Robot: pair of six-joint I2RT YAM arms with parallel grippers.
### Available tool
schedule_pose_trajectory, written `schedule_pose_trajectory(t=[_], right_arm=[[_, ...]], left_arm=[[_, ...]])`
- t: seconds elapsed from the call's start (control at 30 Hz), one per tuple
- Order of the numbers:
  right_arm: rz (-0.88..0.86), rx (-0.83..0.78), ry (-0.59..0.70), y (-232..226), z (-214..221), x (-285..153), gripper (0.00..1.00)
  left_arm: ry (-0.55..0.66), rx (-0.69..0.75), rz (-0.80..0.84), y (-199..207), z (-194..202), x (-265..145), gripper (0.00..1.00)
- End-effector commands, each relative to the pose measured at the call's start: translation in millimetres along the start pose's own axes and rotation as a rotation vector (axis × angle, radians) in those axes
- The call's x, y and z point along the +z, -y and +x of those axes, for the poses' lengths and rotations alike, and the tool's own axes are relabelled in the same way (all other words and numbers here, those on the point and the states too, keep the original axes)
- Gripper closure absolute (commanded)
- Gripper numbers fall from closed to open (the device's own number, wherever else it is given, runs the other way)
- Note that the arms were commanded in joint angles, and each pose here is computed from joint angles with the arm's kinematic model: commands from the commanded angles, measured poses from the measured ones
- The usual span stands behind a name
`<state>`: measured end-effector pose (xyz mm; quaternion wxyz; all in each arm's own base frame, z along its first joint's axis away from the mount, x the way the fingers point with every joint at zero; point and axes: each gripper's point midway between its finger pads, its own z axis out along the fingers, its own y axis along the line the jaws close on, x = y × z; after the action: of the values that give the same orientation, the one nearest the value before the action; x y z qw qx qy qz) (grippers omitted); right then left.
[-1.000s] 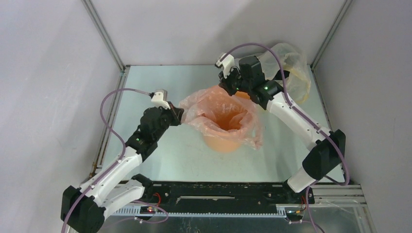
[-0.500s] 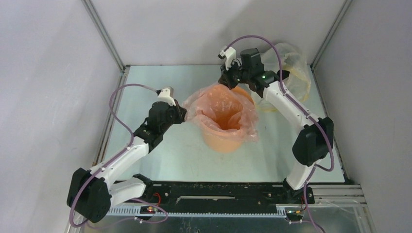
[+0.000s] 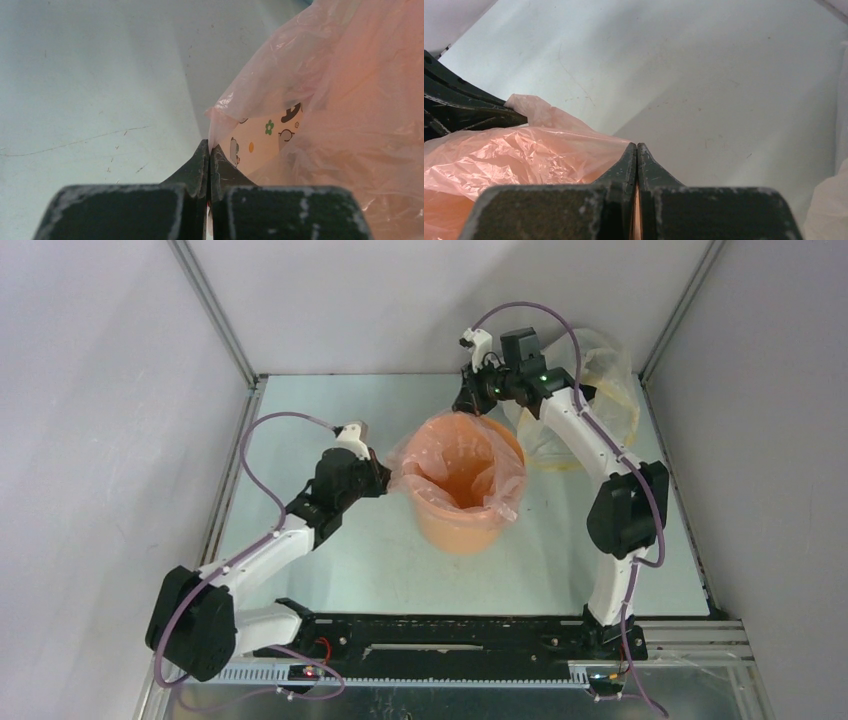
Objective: Put the trash bags into the trash bin
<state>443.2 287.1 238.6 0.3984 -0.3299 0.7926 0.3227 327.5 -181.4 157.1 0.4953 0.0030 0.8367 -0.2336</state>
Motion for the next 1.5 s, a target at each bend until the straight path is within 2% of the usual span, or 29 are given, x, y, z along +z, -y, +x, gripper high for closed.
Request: schedule_pose_trajectory(t=[0.0,0.03,0.07,0.23,0.27,0.33,0.53,0.77,0.87,0.9,1.1,1.27,1.4,1.47], right_arm=[[0.051,0.027,-0.002,-2,-17,-23,0.99],[0.064,0.026,0.002,-2,-20,-29,0.94],[0.079,0.017,0.017,-6,-28,-39,0.82],[0.154,-0.009,0.069,-18,-49,-77,0.39],[0.168,-0.016,0.074,-21,-51,-84,0.35],[0.206,-0.039,0.078,-27,-53,-98,0.32],[0.297,-0.124,-0.005,-46,-31,-114,0.36],[0.384,-0.155,-0.148,-46,11,-111,0.34],[0.414,-0.160,-0.189,-44,22,-109,0.37],[0.420,-0.158,-0.201,-42,26,-108,0.39],[0.483,-0.119,-0.213,-29,30,-114,0.72],[0.446,-0.039,-0.136,-23,21,-124,0.76],[0.415,0.061,-0.102,-8,26,-126,0.88],[0.399,0.110,-0.101,0,31,-125,0.90]], left_arm=[[0.006,-0.016,0.028,3,1,5,1.00],[-0.001,-0.016,0.035,4,2,5,1.00],[-0.003,-0.016,0.038,5,3,6,1.00],[0.002,-0.012,0.047,6,1,5,1.00],[0.006,-0.011,0.047,7,0,4,1.00],[0.010,-0.008,0.047,7,-2,3,1.00],[0.010,-0.006,0.045,7,-3,3,1.00],[0.009,-0.002,0.048,8,-4,3,1.00],[0.010,0.000,0.043,7,-4,3,1.00],[0.009,0.001,0.042,7,-4,3,1.00],[0.008,0.005,0.039,6,-4,2,1.00],[0.008,0.008,0.029,4,-4,2,1.00],[0.001,0.007,0.021,2,-1,4,1.00],[-0.005,0.007,0.020,2,1,5,1.00]])
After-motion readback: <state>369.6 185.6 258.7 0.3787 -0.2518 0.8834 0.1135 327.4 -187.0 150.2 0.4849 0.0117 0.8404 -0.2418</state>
